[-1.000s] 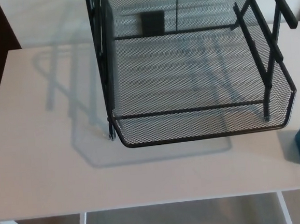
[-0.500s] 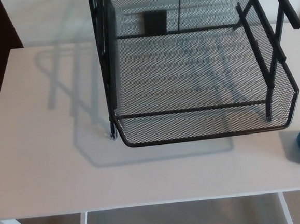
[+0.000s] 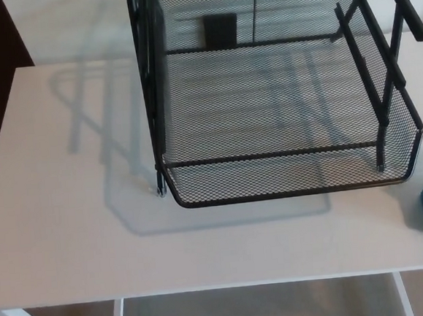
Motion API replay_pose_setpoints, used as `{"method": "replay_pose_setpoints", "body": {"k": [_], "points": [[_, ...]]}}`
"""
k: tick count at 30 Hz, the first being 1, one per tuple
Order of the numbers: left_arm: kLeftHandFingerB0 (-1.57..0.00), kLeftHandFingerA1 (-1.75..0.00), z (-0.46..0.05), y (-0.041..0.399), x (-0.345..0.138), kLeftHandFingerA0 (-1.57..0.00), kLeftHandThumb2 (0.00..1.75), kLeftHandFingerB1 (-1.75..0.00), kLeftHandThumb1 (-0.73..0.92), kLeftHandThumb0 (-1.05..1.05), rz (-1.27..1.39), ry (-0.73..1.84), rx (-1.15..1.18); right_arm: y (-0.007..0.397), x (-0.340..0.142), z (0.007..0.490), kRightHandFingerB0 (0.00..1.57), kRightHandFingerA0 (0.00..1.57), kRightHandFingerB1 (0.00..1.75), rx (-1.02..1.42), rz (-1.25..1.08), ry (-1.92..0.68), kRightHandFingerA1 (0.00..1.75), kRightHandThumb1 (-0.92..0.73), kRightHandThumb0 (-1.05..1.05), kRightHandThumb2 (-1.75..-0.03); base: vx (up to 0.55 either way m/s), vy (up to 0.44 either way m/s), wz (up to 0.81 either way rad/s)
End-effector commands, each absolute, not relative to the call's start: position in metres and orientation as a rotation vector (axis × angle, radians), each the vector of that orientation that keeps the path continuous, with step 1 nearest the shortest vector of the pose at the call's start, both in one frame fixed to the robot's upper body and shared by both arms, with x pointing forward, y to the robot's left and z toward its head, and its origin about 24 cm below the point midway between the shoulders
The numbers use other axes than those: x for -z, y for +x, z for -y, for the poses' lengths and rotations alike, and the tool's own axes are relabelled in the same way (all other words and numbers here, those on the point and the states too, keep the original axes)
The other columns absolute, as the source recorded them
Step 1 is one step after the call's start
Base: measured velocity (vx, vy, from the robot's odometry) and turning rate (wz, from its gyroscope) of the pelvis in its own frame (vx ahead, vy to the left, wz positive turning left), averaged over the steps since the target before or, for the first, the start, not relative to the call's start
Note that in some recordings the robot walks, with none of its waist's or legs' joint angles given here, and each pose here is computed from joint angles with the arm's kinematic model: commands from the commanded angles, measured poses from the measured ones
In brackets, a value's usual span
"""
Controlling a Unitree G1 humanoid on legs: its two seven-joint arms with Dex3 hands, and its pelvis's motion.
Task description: The robot walks towards a desk on which a file tray is kept in the middle and a cube is kept to its right. The robot lifts the cube using its right hand and places it on the file tray.
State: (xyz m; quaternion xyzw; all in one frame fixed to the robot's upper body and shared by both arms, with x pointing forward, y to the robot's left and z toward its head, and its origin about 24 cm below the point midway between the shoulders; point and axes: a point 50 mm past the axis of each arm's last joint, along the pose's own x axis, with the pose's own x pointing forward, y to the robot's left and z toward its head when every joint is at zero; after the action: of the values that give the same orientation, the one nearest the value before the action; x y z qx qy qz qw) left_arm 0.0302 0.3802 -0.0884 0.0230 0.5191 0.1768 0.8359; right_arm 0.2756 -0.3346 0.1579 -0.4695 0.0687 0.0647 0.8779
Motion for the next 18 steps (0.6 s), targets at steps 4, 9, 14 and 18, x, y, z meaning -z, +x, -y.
{"method": "replay_pose_setpoints", "body": {"k": [4,9,14,18], "points": [[0.00,-0.49,-0.388,0.035,0.080,-0.01,1.16,-0.48,0.67,-0.31,-1.026,0.114,-0.361,0.288,-0.130,0.299,0.00,0.00,0.04,-0.461,-0.437,-1.358,0.09,-0.43,-0.71,-0.80,0.00,0.000,0.00],[-0.19,-0.37,-0.390,0.035,0.082,-0.24,0.67,-0.31,0.91,-0.58,-1.060,0.164,-0.380,0.290,-0.120,0.294,0.00,0.00,0.02,-0.491,-0.493,-1.389,0.06,-0.43,-0.71,-0.78,0.00,0.000,0.00],[-0.19,-0.37,-0.388,0.036,0.079,-0.24,0.67,-0.31,0.91,-0.58,-1.050,0.178,-0.356,0.289,-0.108,0.288,0.00,0.00,0.02,-0.518,-0.493,-1.371,0.07,-0.43,-0.70,-0.78,0.00,0.000,0.00],[-0.18,-0.37,-0.389,0.036,0.083,-0.24,0.67,-0.31,0.91,-0.57,-1.082,0.180,-0.355,0.289,-0.098,0.284,0.00,0.00,0.04,-0.529,-0.507,-1.391,0.05,-0.43,-0.72,-0.78,0.00,0.000,0.00]]}}
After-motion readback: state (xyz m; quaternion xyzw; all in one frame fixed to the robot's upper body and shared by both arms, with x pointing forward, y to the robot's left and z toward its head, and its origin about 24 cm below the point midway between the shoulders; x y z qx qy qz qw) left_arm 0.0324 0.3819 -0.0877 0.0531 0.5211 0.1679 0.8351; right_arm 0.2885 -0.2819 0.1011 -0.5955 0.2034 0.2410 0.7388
